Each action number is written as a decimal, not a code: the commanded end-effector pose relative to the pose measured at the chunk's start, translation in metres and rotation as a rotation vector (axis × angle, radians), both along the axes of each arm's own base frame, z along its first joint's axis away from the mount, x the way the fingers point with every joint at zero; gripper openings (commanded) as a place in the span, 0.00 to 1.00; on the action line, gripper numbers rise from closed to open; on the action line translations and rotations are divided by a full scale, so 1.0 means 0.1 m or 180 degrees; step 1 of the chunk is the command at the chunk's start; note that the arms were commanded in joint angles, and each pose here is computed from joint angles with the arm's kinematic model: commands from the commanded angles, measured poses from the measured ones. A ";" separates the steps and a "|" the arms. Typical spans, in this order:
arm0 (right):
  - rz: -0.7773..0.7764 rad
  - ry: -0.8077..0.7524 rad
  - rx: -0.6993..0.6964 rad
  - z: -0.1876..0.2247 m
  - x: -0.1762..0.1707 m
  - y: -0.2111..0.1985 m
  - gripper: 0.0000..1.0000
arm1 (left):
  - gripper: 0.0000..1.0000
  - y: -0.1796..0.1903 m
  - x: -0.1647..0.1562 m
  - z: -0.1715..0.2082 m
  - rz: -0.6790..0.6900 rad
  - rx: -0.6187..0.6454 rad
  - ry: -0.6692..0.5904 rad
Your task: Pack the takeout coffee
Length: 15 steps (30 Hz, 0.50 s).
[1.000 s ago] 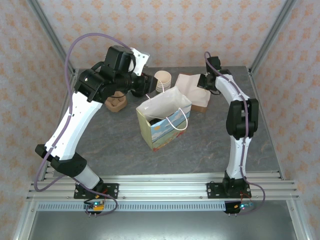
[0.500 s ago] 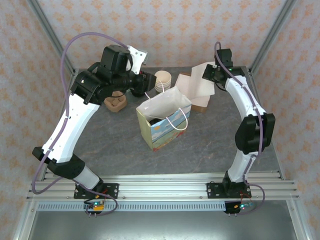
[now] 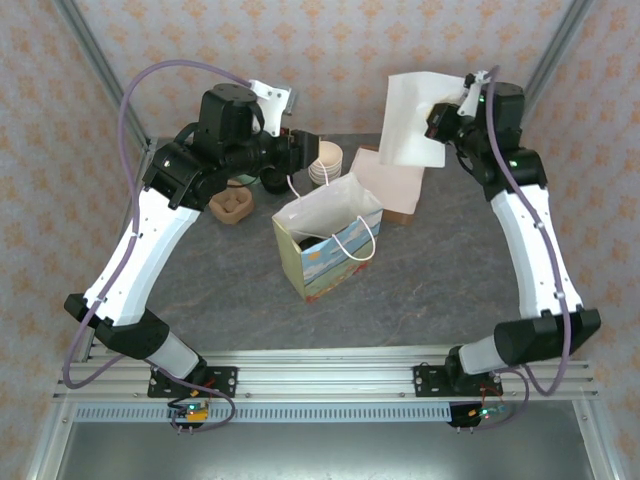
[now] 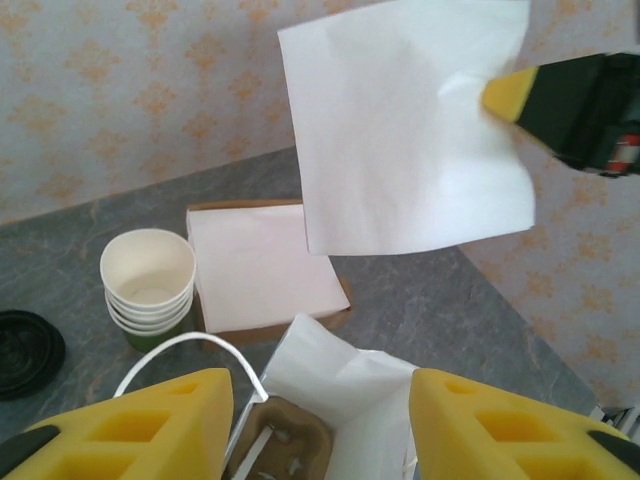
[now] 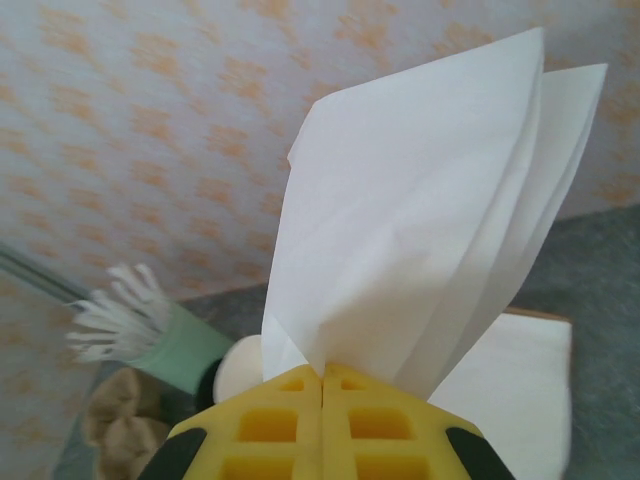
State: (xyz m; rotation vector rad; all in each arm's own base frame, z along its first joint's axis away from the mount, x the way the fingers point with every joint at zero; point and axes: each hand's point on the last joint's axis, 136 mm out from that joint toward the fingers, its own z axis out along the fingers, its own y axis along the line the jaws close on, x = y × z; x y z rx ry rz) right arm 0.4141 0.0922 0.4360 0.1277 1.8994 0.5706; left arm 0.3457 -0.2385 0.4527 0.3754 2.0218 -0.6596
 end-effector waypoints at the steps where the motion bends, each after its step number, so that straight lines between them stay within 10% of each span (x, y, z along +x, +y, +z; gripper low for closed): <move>1: 0.0575 -0.0360 0.0111 0.33 -0.30 0.27 0.00 | 0.54 -0.06 0.06 0.24 -0.0130 -0.0068 -0.0267; 15: 0.1378 -0.0908 0.0568 0.94 -0.95 0.59 0.00 | 0.82 -0.38 0.34 0.33 -0.0934 -0.0752 0.0163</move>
